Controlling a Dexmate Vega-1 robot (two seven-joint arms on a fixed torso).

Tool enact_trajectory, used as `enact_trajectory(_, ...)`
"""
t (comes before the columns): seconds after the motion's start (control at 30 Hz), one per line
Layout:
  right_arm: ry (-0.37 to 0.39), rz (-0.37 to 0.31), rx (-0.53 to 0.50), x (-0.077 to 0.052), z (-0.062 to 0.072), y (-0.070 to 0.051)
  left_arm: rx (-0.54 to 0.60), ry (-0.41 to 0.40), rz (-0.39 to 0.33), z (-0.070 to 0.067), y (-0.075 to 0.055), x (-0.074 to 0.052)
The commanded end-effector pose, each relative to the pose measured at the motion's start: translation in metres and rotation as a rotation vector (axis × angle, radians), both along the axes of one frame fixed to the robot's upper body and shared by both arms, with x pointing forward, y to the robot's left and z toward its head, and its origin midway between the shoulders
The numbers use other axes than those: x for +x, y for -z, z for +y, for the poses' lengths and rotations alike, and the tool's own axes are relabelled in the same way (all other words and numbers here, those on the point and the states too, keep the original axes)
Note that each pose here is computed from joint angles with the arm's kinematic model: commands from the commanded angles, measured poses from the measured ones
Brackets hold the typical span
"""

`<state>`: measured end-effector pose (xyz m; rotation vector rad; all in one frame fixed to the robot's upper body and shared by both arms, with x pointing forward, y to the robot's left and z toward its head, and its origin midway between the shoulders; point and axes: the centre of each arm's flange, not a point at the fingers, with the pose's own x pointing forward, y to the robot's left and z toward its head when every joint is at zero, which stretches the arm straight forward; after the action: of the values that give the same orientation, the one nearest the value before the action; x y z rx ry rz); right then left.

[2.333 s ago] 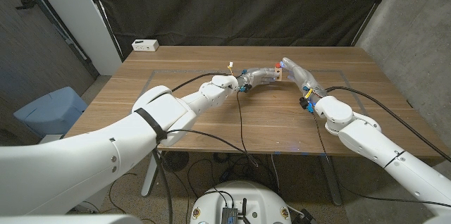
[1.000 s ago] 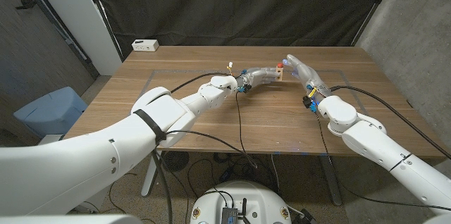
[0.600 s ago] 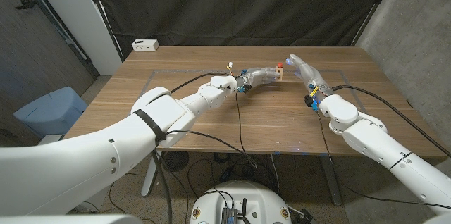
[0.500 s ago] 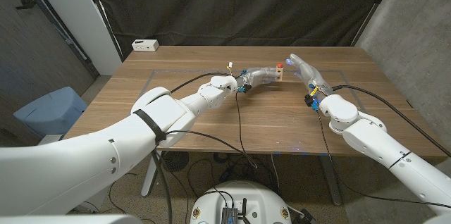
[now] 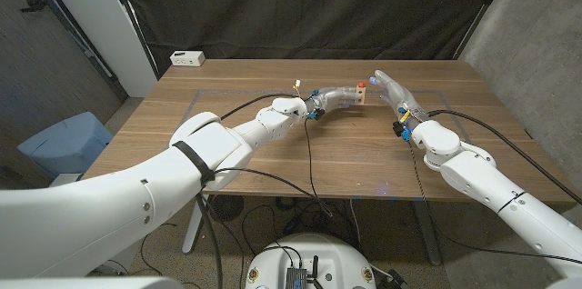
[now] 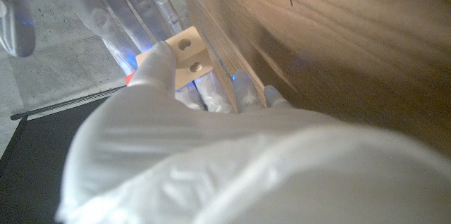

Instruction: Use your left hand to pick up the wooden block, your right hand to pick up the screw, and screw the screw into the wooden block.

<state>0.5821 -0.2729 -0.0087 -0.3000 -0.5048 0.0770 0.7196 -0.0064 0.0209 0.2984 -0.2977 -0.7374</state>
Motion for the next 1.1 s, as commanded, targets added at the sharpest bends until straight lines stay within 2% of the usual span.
enact_trajectory(0.03,-0.016,0.015,0.003,0.008,0.004,0.001,0.001,-0.013,0.009,0.0,0.0,0.001)
enact_trajectory(1.1,-0.043,0.016,-0.011,0.013,0.014,-0.001,0.012,-0.032,0.016,-0.002,-0.003,0.002)
